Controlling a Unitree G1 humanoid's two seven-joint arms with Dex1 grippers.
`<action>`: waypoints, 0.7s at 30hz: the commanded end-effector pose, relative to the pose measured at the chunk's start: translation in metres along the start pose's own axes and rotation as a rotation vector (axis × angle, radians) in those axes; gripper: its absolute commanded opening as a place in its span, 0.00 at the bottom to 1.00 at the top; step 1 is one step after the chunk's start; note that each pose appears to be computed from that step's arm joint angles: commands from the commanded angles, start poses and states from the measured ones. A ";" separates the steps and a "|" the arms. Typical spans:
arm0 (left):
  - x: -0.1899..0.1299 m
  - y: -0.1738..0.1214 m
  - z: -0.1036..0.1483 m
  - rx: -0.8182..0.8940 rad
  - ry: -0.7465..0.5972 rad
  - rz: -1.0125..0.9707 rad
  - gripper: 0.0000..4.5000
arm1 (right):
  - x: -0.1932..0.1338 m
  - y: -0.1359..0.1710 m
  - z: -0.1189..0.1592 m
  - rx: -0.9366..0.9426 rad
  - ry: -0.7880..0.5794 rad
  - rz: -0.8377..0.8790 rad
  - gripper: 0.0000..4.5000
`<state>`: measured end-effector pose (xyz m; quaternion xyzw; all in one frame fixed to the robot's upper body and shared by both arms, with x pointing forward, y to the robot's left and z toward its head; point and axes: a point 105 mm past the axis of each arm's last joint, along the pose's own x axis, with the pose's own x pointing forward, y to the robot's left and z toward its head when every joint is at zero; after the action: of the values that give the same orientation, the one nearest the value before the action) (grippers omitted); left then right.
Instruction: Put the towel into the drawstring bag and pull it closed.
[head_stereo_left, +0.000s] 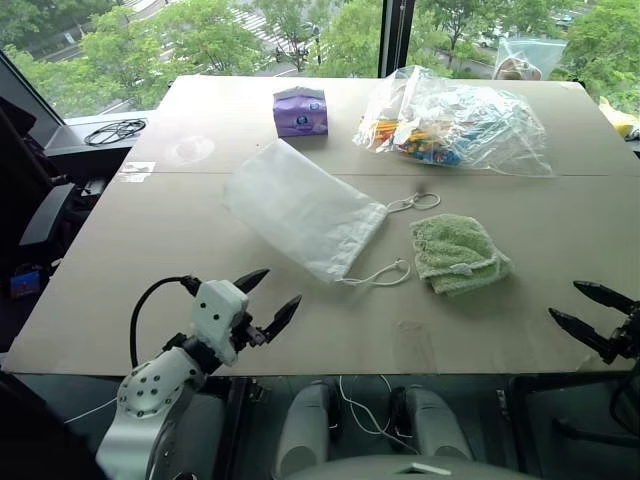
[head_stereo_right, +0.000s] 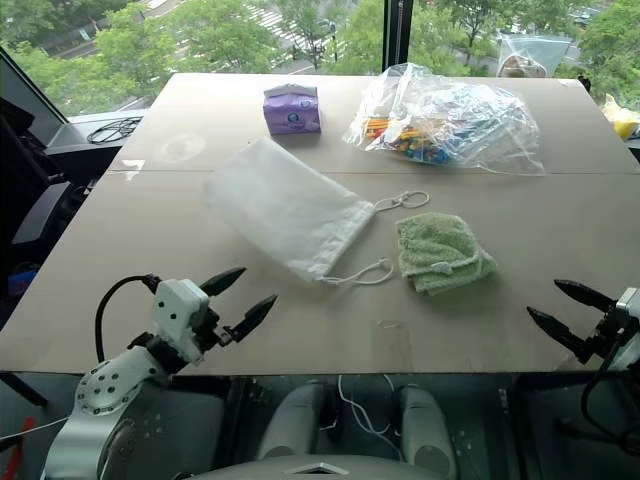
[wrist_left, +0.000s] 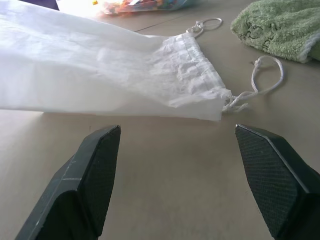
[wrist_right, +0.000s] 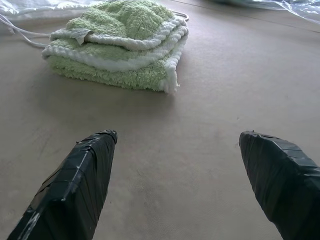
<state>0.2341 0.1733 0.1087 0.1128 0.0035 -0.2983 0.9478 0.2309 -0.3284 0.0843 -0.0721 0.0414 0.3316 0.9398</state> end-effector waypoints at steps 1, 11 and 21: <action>0.006 -0.007 0.019 0.007 -0.063 -0.046 0.83 | 0.000 -0.002 0.020 -0.036 -0.063 0.007 0.93; 0.082 -0.019 0.048 -0.048 -0.125 -0.088 0.83 | 0.040 0.045 0.090 -0.057 -0.237 0.330 0.93; 0.139 -0.027 0.027 0.212 -0.028 0.013 0.83 | 0.049 0.061 0.113 -0.071 -0.272 0.415 0.93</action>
<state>0.3282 0.0693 0.1174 0.1819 -0.0257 -0.3118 0.9322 0.2369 -0.2301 0.1726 -0.0394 -0.0697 0.5264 0.8464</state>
